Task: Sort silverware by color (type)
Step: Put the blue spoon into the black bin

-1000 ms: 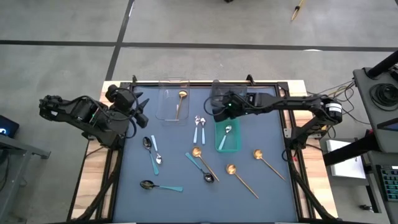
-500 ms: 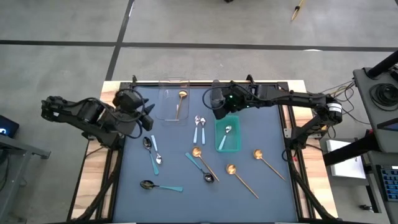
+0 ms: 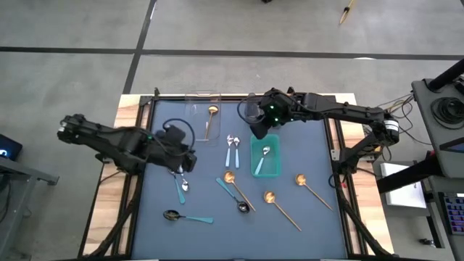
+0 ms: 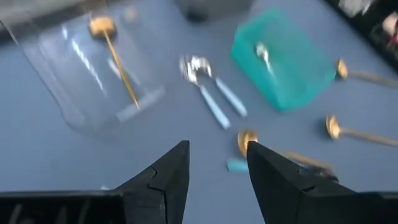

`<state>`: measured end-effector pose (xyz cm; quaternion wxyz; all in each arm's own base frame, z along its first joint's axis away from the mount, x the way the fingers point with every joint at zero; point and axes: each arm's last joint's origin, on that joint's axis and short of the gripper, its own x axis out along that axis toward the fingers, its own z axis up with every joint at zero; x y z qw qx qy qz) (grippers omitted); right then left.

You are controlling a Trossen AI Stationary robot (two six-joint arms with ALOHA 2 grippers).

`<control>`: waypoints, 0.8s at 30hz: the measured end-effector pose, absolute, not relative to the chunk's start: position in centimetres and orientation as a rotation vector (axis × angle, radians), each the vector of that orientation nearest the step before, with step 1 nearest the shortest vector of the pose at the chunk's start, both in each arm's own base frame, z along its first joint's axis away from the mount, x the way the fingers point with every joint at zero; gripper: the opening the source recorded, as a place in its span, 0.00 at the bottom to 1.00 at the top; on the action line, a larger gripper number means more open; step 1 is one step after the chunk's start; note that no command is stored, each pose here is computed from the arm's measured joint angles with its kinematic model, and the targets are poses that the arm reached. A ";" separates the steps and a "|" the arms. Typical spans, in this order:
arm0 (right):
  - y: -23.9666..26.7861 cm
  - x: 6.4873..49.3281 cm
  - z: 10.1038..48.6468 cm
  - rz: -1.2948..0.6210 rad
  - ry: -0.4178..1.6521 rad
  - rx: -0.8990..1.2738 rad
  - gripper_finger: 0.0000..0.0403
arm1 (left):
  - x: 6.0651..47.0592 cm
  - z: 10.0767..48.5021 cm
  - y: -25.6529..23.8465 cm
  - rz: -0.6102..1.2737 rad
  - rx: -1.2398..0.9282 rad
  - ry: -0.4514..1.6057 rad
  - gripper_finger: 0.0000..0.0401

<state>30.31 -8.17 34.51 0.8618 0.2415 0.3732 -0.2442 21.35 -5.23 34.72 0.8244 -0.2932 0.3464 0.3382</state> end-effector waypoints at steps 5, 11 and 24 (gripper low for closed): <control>-8.0 29.8 34.2 -0.509 0.846 0.481 0.25 | 22.0 32.9 -5.8 0.788 -0.752 0.908 0.35; -7.8 29.0 33.9 -0.495 0.939 0.430 0.25 | 22.1 31.4 -6.2 0.884 -0.816 1.071 0.35; -7.8 28.5 34.8 -0.461 0.910 0.317 0.25 | 19.1 28.3 -5.6 0.926 -0.965 1.184 0.28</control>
